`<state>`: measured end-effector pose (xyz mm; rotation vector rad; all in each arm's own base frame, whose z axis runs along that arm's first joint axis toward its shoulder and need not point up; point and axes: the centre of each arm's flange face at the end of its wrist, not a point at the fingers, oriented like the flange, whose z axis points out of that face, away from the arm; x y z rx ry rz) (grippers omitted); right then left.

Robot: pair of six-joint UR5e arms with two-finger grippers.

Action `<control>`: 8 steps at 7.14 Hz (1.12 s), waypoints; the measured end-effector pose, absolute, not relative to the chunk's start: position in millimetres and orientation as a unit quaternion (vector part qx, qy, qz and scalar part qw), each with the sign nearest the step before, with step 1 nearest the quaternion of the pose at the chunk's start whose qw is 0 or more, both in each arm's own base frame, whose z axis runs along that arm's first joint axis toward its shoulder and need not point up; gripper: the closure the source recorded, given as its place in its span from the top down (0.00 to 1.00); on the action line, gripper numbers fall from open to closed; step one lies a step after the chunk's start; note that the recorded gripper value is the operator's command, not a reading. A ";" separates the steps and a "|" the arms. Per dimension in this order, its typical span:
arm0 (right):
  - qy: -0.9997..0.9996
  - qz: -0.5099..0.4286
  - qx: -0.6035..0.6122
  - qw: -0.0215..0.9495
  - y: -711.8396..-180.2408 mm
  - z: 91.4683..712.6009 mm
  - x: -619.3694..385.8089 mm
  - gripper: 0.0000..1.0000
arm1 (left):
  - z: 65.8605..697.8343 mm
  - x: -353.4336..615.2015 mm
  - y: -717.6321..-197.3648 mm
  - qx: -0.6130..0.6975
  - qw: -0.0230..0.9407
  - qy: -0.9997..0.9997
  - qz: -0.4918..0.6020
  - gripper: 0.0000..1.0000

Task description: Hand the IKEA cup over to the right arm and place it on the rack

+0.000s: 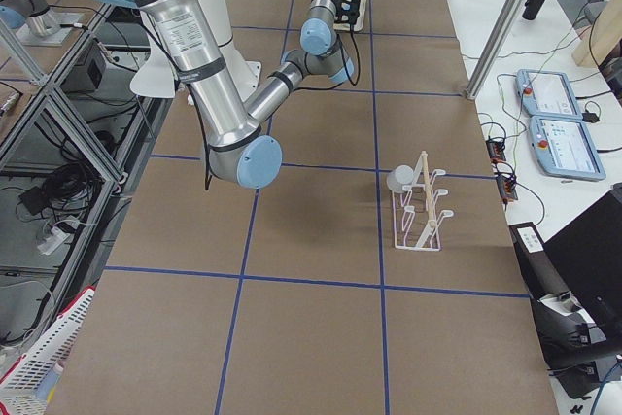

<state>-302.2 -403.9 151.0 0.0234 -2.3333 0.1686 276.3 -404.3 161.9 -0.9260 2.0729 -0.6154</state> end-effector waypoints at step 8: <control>-0.650 0.096 0.199 0.727 -533.6 308.1 -112.0 0.09 | 275.8 206.8 -484.8 -0.113 0.622 0.729 -0.264 1.00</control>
